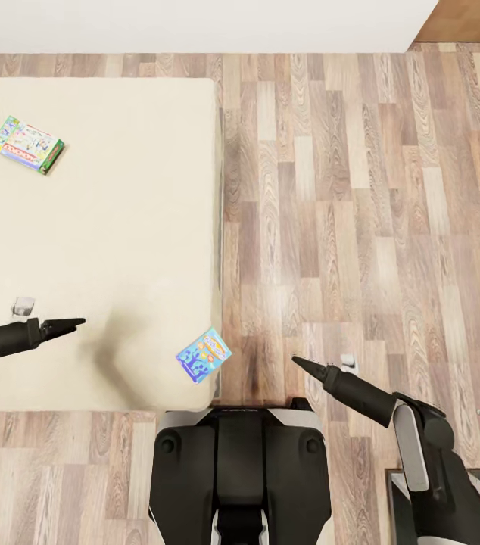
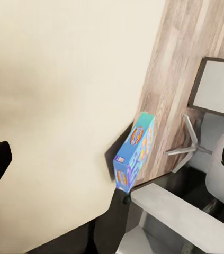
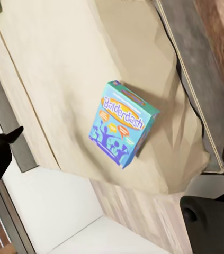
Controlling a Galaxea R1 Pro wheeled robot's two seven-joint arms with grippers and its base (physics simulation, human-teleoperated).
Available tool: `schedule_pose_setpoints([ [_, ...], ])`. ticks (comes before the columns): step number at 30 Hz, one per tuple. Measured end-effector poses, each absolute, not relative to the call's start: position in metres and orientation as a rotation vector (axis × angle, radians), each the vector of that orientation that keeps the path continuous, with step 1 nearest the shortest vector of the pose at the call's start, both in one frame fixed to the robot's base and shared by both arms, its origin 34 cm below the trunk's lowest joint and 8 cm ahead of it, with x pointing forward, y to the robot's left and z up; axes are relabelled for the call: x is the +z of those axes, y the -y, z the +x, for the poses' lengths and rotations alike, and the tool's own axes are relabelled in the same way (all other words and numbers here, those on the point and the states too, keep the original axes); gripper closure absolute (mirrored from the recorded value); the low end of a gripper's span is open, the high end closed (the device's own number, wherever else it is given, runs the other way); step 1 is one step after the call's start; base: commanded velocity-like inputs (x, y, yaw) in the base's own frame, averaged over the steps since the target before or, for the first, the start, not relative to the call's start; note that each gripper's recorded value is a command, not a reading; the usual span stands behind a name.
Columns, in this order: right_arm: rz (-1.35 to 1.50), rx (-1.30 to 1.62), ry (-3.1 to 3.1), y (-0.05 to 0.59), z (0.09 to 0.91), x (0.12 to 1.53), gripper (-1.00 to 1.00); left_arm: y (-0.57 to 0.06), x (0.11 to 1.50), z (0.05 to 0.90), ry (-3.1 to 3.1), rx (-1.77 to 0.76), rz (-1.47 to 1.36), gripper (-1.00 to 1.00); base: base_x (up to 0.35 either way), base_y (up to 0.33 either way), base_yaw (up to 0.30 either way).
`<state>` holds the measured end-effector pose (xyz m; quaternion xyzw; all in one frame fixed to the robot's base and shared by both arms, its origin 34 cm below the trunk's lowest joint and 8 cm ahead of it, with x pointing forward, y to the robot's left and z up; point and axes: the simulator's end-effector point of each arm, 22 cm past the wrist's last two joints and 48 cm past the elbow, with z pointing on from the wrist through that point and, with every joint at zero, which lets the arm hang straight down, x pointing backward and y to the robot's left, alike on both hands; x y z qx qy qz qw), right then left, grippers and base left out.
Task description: Put all the toys in the child's room - the three board games (two on the bed and one on the table), the two jigsaw puzzles on the table, and the tennis ball on the table - inside the toy box on the table in the child's room.
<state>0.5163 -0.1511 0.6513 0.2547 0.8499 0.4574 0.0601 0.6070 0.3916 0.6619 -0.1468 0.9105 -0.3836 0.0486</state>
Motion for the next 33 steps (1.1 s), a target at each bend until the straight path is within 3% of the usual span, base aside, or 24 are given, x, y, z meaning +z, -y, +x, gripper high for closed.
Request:
schedule_pose_setpoints([
  [16,0.704,1.415,-2.475,0.150,0.485,0.681,-1.00,-0.445,0.676,0.523,-2.754,-1.046,-0.675,-1.00,0.000,0.000,-0.136],
  [33,0.657,1.398,-2.460,0.151,0.470,0.686,-1.00,-0.467,0.681,0.474,-2.774,-0.969,-0.732,-1.00,0.000,0.000,-0.017],
])
